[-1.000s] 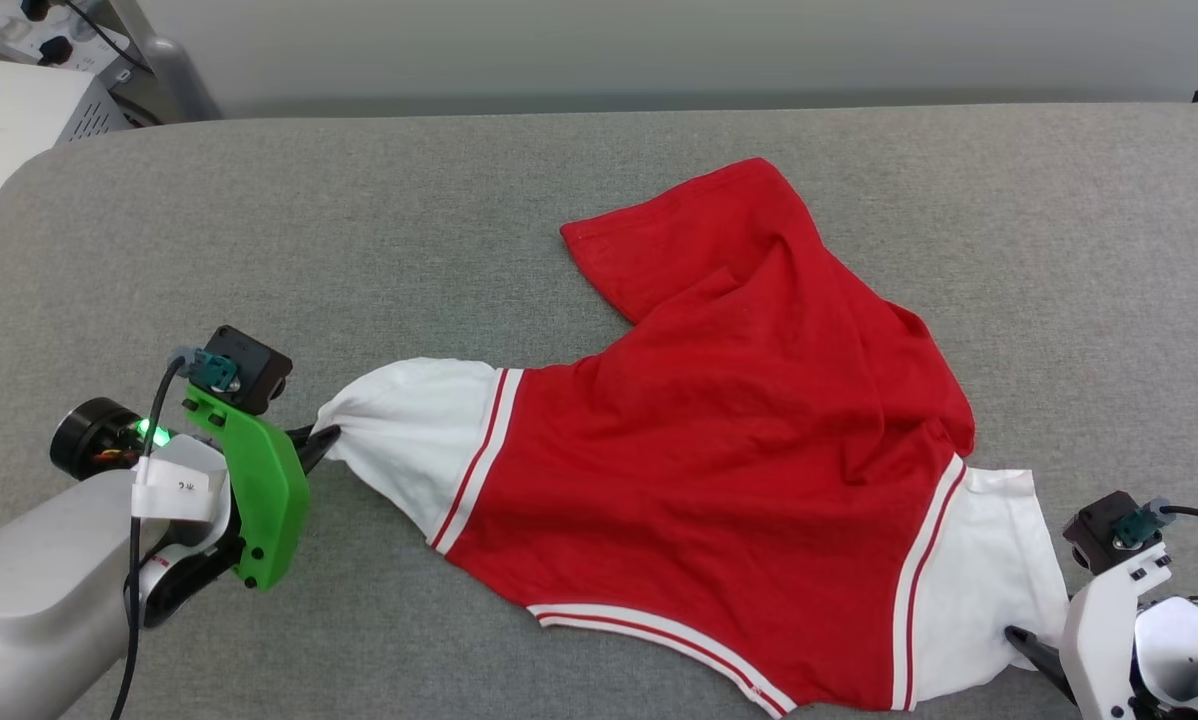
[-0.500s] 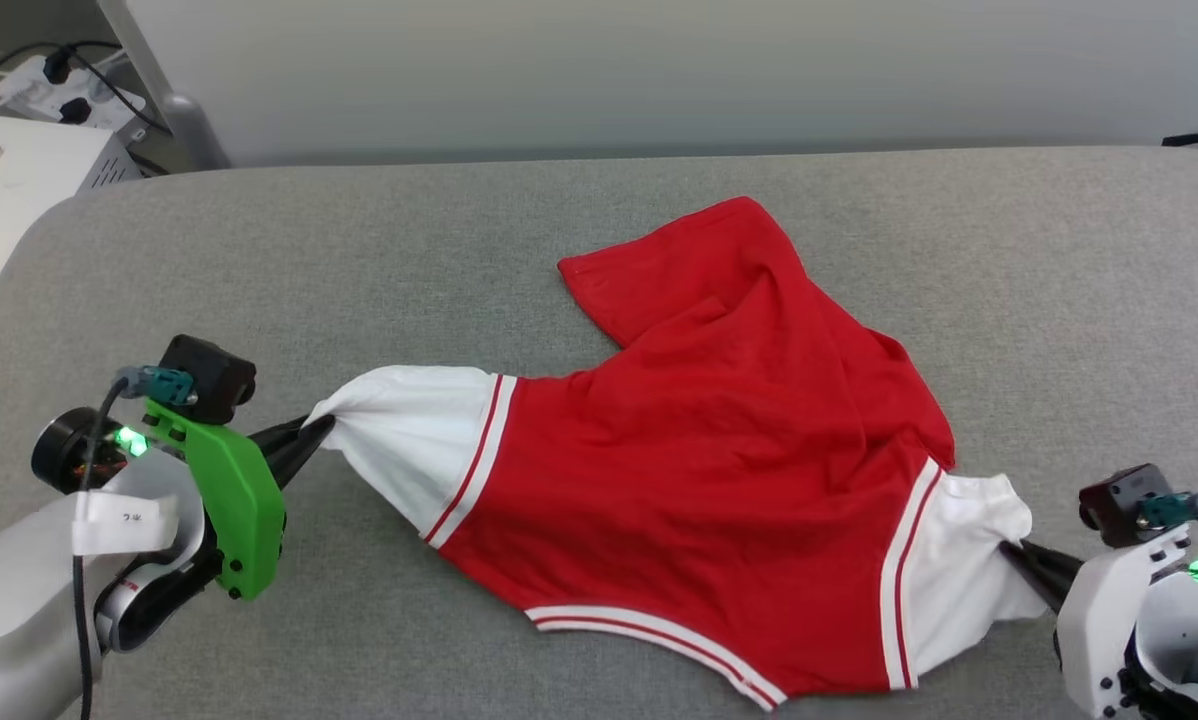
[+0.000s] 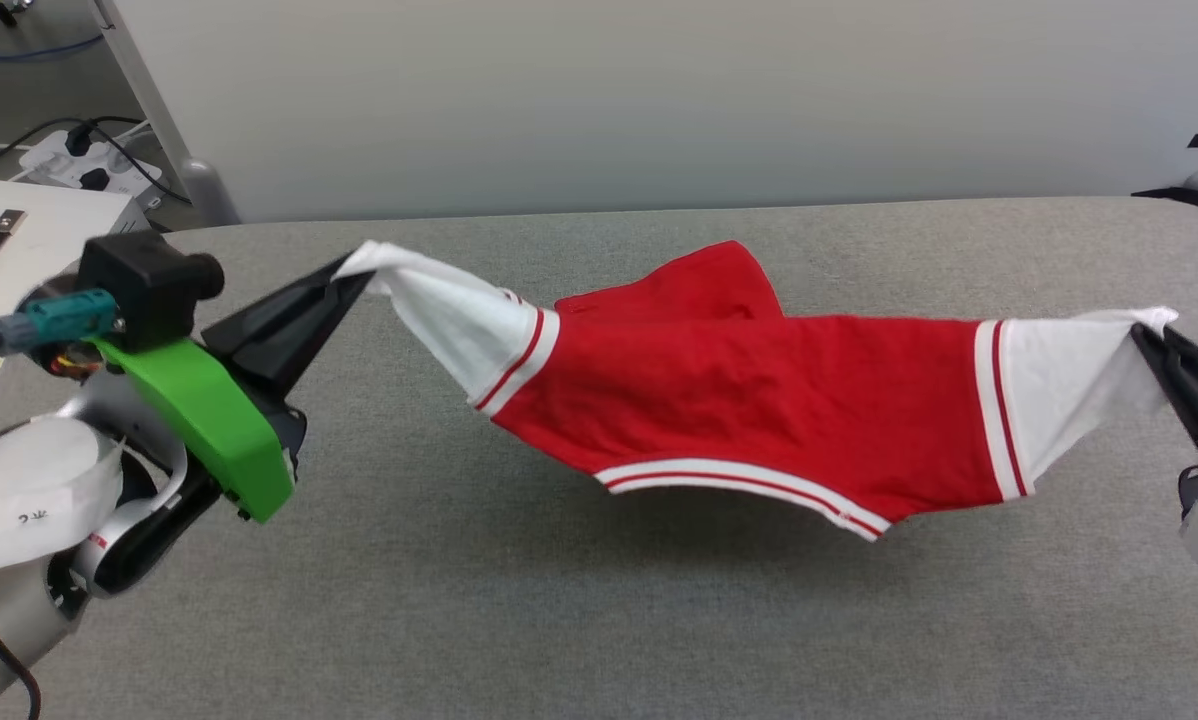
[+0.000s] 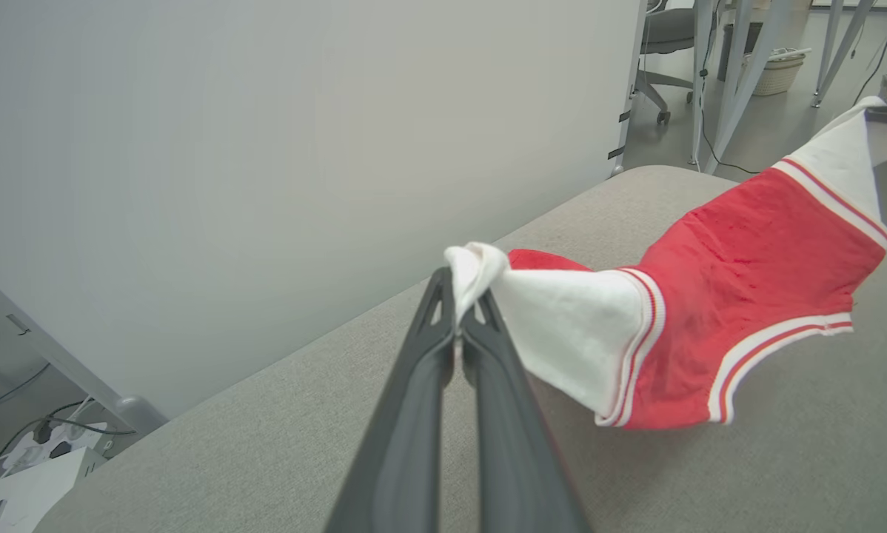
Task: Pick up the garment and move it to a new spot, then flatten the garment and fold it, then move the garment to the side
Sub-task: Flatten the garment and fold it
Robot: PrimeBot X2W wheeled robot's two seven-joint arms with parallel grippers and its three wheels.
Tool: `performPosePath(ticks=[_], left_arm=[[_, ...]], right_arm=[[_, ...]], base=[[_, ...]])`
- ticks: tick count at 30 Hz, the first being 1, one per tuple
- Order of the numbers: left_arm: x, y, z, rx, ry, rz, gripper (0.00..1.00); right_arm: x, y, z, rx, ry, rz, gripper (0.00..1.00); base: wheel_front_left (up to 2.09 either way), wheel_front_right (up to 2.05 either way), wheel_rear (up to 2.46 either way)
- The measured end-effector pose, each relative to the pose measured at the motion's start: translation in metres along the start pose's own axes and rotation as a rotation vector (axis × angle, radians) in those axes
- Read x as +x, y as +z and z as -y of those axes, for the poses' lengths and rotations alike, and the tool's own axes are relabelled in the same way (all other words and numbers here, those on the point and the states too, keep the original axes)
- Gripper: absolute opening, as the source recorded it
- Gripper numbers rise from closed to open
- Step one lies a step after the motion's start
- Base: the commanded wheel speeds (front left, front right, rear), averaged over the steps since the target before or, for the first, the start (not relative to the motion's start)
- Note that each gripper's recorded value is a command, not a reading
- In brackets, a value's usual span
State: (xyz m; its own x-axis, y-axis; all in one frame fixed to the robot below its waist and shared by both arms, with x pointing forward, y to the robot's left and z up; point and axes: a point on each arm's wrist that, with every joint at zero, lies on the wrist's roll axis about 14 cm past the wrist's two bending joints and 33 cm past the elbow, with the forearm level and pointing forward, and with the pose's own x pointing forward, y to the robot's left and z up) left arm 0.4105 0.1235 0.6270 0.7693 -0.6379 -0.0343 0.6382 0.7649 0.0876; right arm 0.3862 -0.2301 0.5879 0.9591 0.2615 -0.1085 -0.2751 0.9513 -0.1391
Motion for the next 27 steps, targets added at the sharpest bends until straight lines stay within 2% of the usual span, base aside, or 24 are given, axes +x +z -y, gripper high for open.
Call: performPosePath(ticks=[6, 13, 22, 27], left_arm=[[0.002, 0.075, 0.000, 0.075, -0.003, 0.213, 0.00], [0.004, 0.141, -0.003, 0.155, 0.024, 0.418, 0.00], [0.019, 0.196, -0.017, 0.251, 0.074, 0.582, 0.00], [0.042, 0.212, -0.036, 0.239, 0.110, 0.626, 0.00]], right_arm=[[-0.001, 0.062, 0.010, -0.037, -0.042, 0.177, 0.00], [-0.001, 0.125, 0.022, -0.074, -0.075, 0.347, 0.00], [0.018, 0.174, 0.025, -0.097, -0.061, 0.470, 0.00], [0.046, 0.198, 0.027, -0.107, -0.049, 0.522, 0.00]], base=[[0.00, 0.00, 0.00], [0.00, 0.00, 0.00], [0.00, 0.00, 0.00], [0.00, 0.00, 0.00]])
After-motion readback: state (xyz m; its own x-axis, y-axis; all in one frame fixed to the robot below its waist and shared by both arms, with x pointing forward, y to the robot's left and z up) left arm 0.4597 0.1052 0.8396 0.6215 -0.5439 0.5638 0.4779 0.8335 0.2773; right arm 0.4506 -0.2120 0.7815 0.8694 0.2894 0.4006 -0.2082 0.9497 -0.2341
